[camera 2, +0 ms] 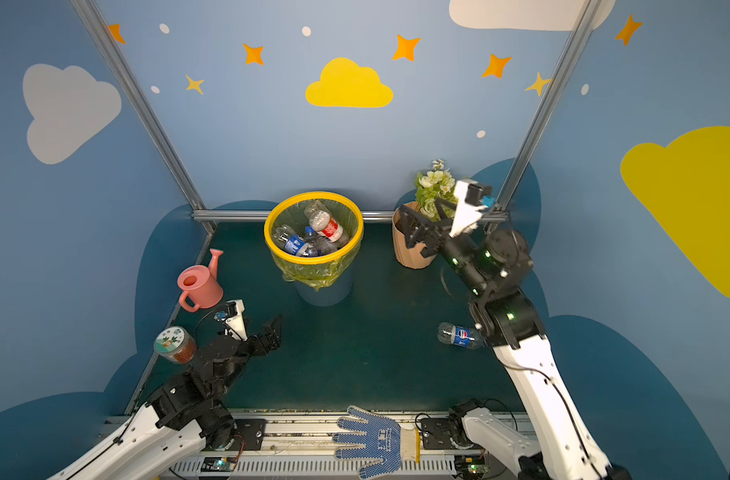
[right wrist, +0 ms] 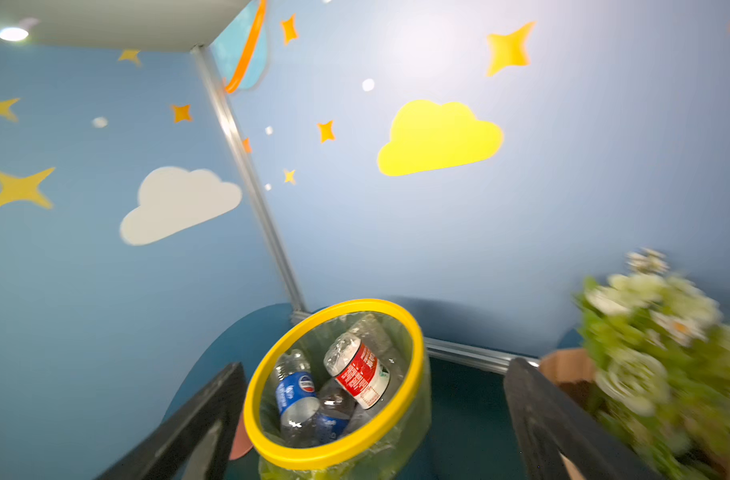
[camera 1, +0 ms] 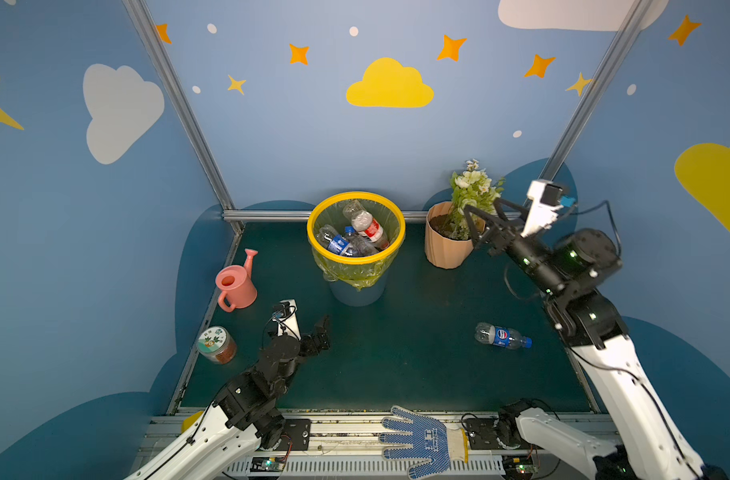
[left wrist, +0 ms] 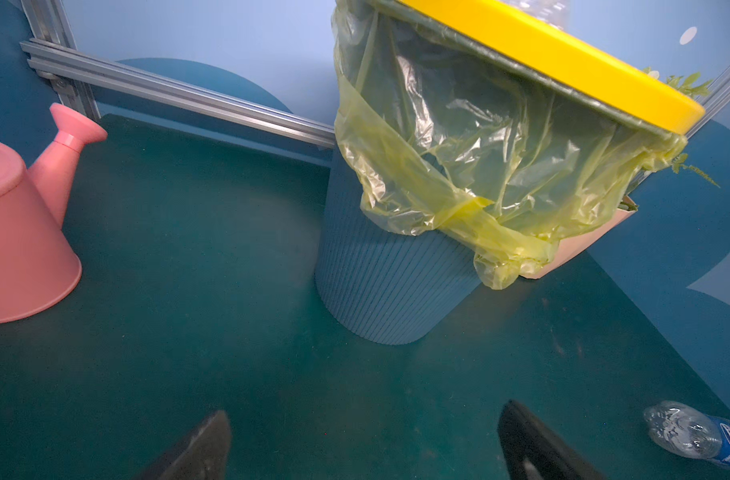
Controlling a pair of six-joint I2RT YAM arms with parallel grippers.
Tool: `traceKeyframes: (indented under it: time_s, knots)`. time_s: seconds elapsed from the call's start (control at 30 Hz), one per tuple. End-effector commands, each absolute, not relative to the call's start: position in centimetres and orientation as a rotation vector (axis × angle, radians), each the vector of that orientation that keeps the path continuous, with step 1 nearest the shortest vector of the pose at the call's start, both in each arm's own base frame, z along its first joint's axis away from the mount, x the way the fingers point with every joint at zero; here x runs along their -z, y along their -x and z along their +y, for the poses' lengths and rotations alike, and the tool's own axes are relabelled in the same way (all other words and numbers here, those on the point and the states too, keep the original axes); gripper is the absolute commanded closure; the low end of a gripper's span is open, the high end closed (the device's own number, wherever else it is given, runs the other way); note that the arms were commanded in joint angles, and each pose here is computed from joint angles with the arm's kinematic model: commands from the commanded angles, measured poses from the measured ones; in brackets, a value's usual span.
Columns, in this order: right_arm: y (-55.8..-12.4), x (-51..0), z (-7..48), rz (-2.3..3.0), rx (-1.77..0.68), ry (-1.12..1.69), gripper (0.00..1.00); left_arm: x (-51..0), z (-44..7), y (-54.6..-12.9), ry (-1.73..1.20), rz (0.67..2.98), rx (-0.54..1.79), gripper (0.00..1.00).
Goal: Throw the plastic bottles in the bin
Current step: 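Reach the right gripper to the last blue-labelled bottle and grasp it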
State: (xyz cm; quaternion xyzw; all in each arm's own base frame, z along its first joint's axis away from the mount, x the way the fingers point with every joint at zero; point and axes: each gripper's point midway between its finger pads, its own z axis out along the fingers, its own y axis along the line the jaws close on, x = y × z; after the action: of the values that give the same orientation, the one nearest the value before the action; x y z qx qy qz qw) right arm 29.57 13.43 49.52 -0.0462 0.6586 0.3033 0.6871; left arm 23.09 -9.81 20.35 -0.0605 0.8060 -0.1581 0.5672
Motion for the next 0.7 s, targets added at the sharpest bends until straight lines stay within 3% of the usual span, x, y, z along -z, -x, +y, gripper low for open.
traceKeyframes:
  time_s: [0.0,0.13,0.37,0.67]
  knots:
    - [-32.5,-35.2,8.0,1.850,-0.497,-0.309,0.04,-20.9,-10.0,-23.3,0.134,1.877,0.376,0.00]
    - [-29.9,-28.2,3.4,1.929,-0.421,-0.618,0.03,-20.8,-10.1,-23.4,0.132,1.874,0.381,0.00]
    - [-26.2,-20.4,-1.3,1.988,-0.334,-1.018,0.03,-20.0,-10.1,-23.3,0.138,1.887,0.384,0.00]
    - [-24.0,-12.4,-3.1,2.072,-0.403,-1.370,0.03,-19.0,-9.8,-23.1,0.141,1.884,0.375,0.00]
